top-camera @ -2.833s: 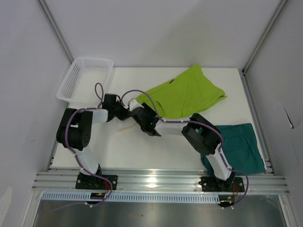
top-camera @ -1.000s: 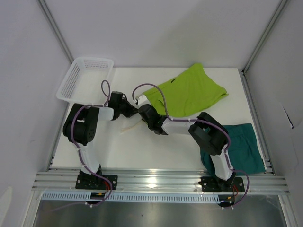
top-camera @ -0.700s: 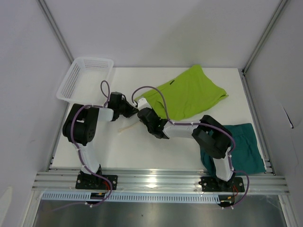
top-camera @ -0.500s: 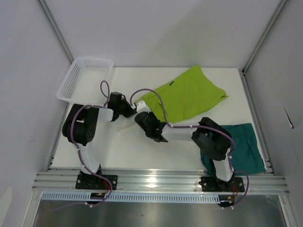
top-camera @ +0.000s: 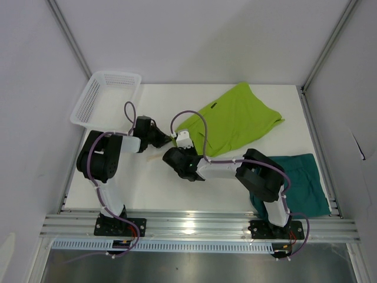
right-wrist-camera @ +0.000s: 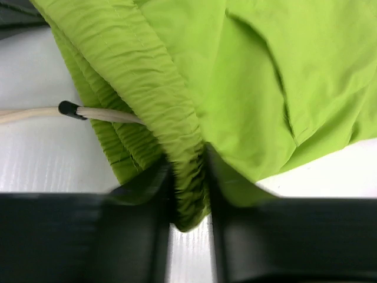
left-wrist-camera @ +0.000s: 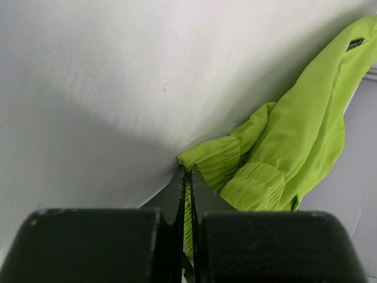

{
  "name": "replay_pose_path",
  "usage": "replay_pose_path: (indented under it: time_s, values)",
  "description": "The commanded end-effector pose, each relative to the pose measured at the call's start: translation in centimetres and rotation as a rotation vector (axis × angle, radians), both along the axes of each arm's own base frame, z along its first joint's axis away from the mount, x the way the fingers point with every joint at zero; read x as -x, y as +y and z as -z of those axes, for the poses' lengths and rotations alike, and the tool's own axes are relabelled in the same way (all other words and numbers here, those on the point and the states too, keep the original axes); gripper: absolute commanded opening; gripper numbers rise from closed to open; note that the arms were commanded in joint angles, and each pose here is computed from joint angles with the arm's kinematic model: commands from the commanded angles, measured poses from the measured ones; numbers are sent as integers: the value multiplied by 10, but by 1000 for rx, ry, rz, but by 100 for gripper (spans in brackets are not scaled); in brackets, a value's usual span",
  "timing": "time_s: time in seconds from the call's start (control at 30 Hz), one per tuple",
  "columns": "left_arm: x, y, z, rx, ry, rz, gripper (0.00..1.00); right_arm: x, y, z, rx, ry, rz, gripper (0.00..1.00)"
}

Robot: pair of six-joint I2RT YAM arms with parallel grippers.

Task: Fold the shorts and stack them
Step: Fold the shorts

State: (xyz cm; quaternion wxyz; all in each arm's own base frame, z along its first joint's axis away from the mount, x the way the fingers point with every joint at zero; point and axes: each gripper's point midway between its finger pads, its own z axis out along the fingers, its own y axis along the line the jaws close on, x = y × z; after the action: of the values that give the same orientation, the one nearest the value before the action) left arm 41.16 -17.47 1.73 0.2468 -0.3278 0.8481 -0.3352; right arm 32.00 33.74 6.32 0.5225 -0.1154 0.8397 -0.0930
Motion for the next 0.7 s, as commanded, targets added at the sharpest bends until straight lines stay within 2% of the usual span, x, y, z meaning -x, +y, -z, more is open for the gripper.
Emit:
replay_pose_path:
  time_s: [0.0,0.13,0.27,0.53,0.63,0.67]
  values:
    - [-16,21,-16,-38,-82,-72,0,11,-7,11,28,22,32,38]
    - [-16,22,-16,-34,-83,-73,0,19,6,9,-55,59,-64,48]
    - [-14,23,-13,-31,-73,-72,0,30,28,-19,-211,81,-193,60]
    - [-17,21,-18,-22,-87,-65,0,23,36,-72,-383,94,-313,62]
    - [-16,21,-17,-21,-87,-64,0,8,35,-83,-457,102,-339,58]
    - [-16,22,-17,-22,-88,-64,0,4,36,-85,-478,109,-346,49]
